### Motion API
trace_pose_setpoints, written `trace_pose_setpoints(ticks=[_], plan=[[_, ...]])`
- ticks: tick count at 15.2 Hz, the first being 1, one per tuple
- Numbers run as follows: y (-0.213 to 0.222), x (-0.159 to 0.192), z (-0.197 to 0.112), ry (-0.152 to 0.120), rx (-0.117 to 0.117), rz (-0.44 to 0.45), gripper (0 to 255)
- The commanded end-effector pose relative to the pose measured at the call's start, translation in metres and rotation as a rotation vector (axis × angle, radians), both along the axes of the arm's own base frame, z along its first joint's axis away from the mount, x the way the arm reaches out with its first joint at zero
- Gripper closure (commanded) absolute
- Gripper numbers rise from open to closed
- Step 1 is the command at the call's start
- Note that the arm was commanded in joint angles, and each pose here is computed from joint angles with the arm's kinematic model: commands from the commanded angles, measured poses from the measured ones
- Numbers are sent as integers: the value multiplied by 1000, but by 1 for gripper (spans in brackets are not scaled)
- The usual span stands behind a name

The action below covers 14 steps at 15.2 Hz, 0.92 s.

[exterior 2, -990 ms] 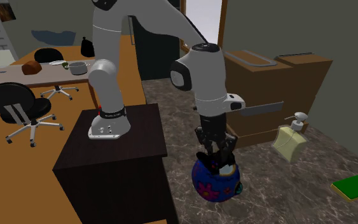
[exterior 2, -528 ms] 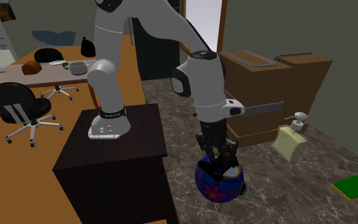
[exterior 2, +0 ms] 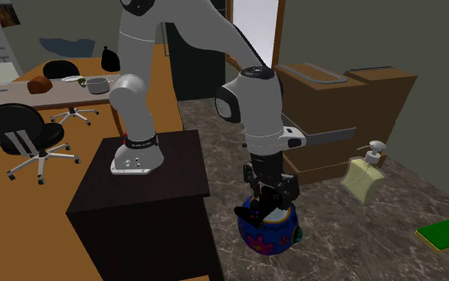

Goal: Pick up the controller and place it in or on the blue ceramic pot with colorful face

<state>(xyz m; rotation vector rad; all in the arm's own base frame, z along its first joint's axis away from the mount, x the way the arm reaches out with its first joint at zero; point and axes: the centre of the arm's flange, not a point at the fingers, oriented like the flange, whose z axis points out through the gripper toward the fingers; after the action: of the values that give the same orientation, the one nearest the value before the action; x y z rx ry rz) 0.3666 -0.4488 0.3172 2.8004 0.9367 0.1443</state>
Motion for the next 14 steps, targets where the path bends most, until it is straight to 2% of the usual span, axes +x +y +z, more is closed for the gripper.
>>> trace_pose_setpoints(ticks=[1, 2, 6, 14], plan=[[1, 0, -1, 1, 2, 0, 0], [0, -3, -1, 1, 2, 0, 0], [7, -10, 48, 1, 2, 0, 0], [7, -10, 48, 1, 2, 0, 0]])
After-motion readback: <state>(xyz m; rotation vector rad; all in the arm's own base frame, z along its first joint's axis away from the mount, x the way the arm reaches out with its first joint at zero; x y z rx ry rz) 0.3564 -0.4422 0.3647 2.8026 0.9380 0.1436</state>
